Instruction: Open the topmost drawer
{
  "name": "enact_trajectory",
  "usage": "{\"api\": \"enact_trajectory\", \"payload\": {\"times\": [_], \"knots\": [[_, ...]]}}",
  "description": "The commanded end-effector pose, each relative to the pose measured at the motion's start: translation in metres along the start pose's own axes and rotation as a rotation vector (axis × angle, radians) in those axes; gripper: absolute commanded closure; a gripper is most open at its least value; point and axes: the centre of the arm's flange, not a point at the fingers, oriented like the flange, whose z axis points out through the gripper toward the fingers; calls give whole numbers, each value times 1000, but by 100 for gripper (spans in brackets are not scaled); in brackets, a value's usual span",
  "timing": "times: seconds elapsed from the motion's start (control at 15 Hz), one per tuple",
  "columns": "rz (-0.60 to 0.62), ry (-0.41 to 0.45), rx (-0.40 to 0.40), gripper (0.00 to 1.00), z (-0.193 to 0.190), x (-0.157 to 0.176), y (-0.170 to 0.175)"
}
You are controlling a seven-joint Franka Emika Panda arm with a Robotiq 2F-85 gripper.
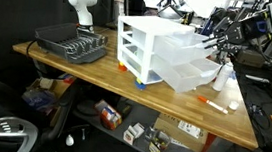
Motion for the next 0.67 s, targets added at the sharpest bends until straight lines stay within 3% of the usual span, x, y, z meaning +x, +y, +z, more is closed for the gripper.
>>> {"api": "enact_trajectory", "payload": {"times": [0.0, 0.6], "knots": [[22, -19, 3, 95, -7, -12, 5], [42, 7, 13, 95, -19, -31, 16]]}}
